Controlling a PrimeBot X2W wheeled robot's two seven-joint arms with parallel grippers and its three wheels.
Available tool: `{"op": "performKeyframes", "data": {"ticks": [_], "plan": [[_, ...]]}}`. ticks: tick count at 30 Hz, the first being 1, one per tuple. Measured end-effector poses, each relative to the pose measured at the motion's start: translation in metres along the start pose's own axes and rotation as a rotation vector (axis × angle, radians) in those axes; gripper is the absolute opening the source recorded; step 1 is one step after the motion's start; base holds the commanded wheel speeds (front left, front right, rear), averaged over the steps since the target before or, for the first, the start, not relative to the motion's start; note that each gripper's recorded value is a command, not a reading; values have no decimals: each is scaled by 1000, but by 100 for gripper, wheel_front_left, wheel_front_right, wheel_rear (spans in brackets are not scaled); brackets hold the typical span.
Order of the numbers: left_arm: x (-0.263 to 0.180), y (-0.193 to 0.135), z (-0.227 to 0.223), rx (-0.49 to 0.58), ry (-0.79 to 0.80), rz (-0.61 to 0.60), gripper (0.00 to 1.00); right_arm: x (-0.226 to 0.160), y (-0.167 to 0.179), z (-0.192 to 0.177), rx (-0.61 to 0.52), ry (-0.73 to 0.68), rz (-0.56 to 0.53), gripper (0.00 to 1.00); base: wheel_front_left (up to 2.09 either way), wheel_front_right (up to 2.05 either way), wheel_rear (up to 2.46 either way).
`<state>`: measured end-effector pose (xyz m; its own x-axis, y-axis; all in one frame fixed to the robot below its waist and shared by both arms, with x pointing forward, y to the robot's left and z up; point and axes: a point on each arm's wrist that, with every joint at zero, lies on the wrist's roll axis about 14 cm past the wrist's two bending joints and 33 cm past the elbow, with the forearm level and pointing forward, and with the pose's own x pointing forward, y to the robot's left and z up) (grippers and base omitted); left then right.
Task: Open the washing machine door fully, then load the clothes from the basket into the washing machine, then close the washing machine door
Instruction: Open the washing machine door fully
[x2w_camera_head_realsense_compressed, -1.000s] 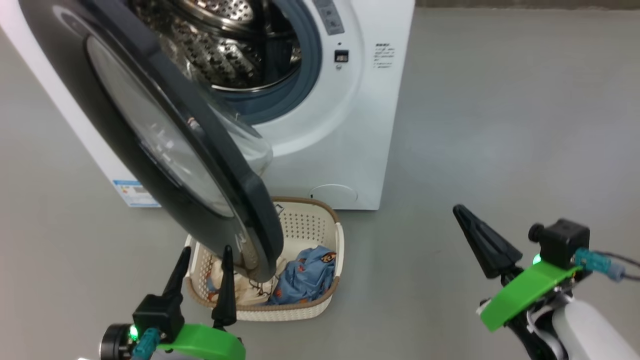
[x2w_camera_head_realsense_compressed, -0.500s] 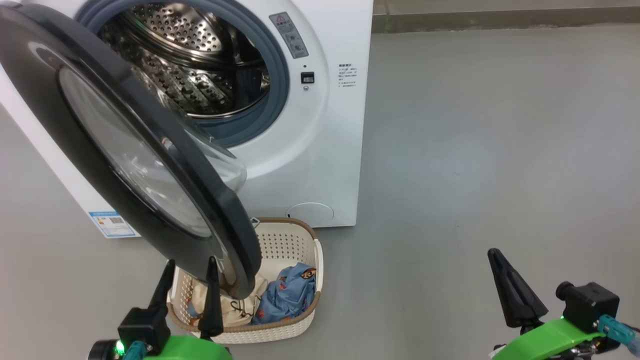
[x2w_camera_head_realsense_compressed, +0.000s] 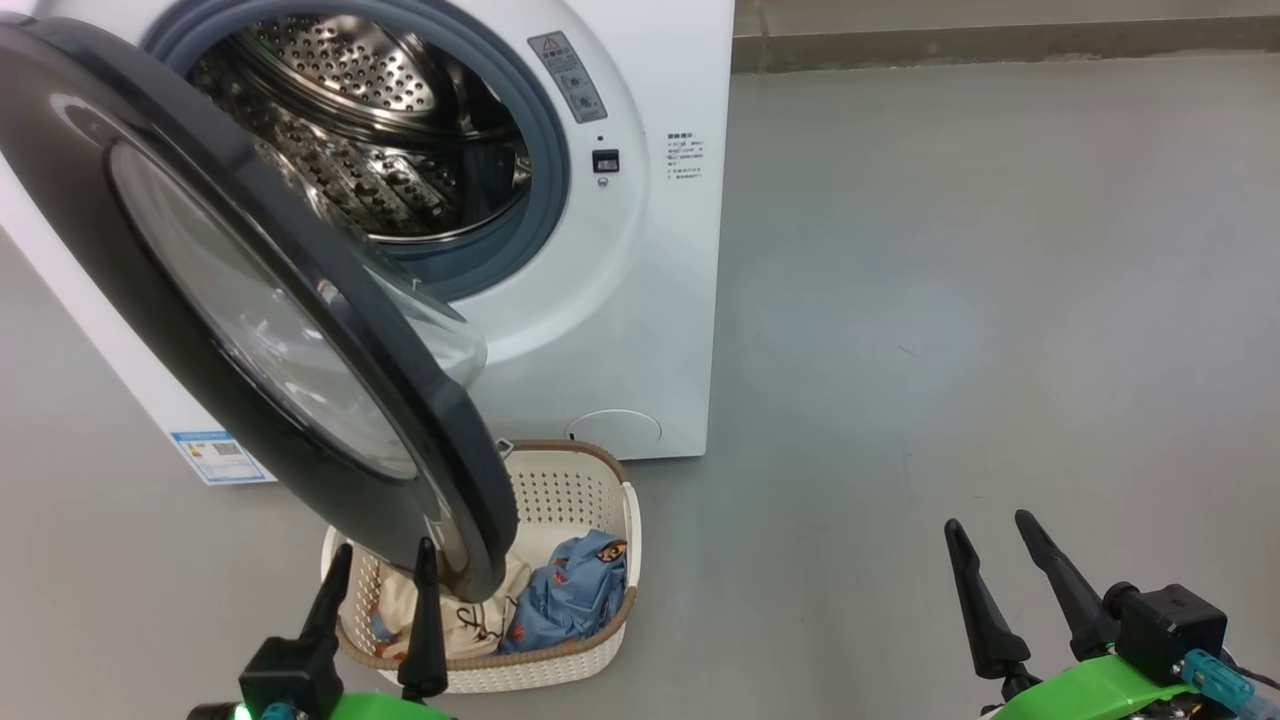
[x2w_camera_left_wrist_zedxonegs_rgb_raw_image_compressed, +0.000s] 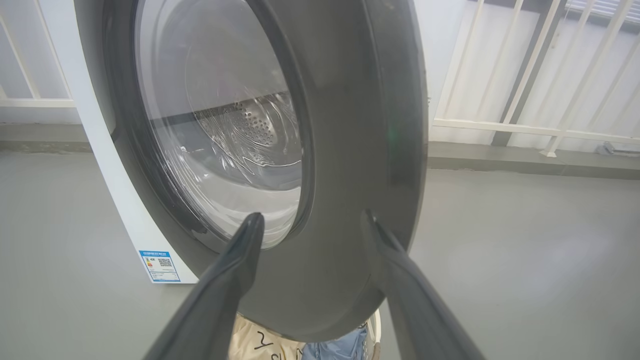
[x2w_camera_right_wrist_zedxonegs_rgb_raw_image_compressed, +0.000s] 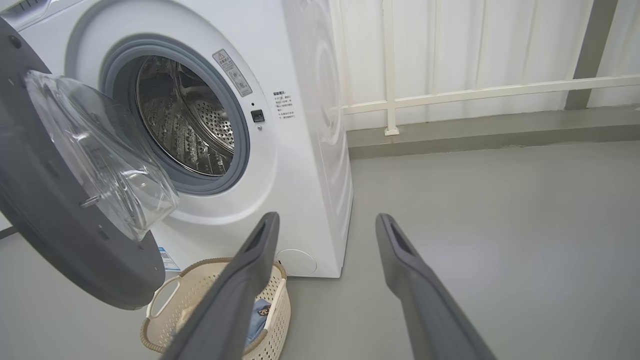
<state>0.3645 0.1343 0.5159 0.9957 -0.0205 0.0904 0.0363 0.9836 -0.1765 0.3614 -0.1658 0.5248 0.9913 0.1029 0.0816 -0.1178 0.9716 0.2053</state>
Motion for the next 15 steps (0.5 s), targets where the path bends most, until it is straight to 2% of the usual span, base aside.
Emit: {"op": "performKeyframes", "data": {"ticks": [15], "plan": [[0, 0, -2, 0, 5, 1, 100, 0, 1, 0, -17, 0, -1, 100, 0, 0, 0]]}}
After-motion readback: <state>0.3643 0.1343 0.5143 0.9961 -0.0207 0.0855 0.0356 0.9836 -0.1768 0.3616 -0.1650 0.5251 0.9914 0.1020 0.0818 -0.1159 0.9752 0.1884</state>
